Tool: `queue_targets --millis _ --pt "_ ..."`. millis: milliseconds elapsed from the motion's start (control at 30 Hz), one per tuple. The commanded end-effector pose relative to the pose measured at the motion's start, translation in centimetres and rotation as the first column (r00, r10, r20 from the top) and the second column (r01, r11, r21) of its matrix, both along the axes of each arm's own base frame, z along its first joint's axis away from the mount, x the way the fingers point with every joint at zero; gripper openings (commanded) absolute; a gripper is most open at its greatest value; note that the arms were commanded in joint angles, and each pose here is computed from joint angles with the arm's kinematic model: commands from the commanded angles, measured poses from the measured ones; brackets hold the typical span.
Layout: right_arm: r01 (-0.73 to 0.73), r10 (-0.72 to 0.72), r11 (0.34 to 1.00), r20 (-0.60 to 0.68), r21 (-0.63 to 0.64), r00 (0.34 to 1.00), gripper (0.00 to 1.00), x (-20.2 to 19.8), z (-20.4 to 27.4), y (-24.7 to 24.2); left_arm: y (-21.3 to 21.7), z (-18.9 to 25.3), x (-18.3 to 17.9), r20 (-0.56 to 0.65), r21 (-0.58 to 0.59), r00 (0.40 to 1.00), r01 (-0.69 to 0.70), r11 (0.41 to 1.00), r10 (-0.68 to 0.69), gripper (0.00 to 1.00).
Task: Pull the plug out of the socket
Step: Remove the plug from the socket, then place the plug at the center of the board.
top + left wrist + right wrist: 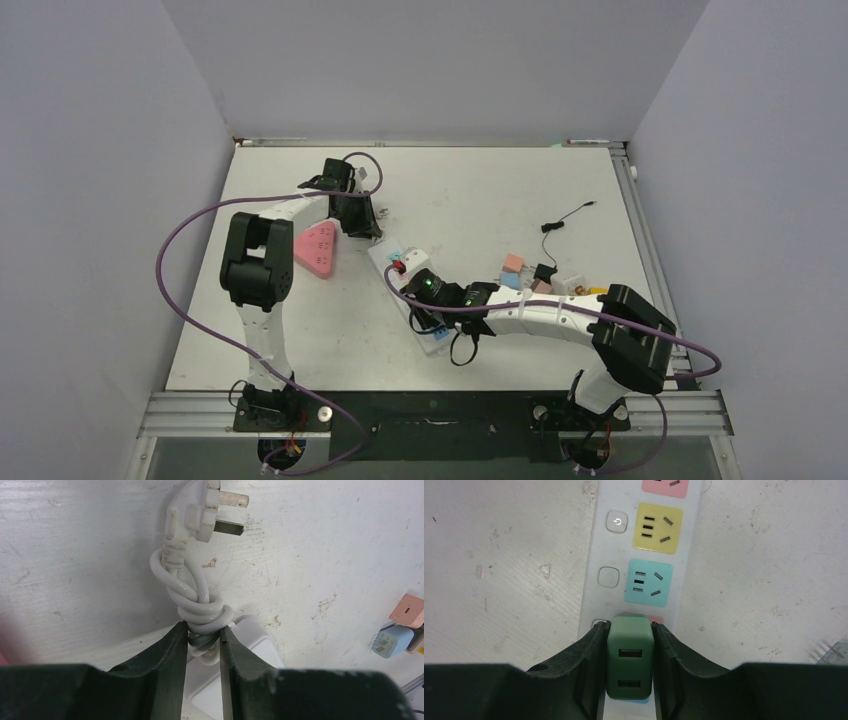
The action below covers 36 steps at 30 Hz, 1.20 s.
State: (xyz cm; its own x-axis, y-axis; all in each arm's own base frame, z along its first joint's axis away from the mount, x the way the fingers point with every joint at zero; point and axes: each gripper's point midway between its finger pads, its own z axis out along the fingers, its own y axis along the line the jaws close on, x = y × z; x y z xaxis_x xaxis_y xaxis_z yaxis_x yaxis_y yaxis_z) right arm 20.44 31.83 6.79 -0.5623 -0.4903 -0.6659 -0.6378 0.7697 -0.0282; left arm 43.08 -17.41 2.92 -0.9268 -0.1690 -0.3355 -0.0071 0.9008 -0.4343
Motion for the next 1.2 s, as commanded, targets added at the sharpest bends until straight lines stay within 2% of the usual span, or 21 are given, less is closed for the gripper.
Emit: queue_targets --millis 0,200,600,833,1000,1133,1167 --pt "-0.028 0.028 1.0 -0.002 0.006 1.0 0.05 -0.5 1.4 0.8 2.3 -1.9 0.6 -0.004 0.085 0.999 -0.034 0.996 0.034 0.0" --pt "0.006 -0.008 0.999 0.026 0.05 1.0 0.05 0.7 4.0 0.1 2.5 -1.8 0.7 -0.002 0.085 0.999 -0.036 0.996 0.037 0.0" --pt "0.118 -0.116 0.979 -0.022 0.165 0.993 0.05 3.7 5.9 -3.6 2.6 -1.9 0.7 -0.004 0.083 0.999 -0.04 0.996 0.04 0.0" --pt "0.234 -0.224 0.954 -0.074 0.186 0.972 0.05 5.5 4.3 -6.8 2.7 -1.7 0.9 0.005 0.084 1.0 -0.03 0.996 0.029 0.0" --pt "0.37 -0.339 0.898 -0.16 0.237 0.927 0.05 7.5 2.5 -10.7 3.1 -0.2 1.3 0.057 0.109 0.998 -0.004 0.994 -0.002 0.0" --pt "0.445 -0.405 0.866 -0.202 0.229 0.892 0.05 8.4 1.2 -13.5 3.6 1.0 1.7 0.105 0.14 0.994 0.008 0.99 -0.022 0.0" --pt "0.465 -0.425 0.858 -0.208 0.217 0.881 0.06 8.6 0.8 -14.3 3.7 1.2 1.7 0.112 0.147 0.993 0.011 0.989 -0.027 0.03"
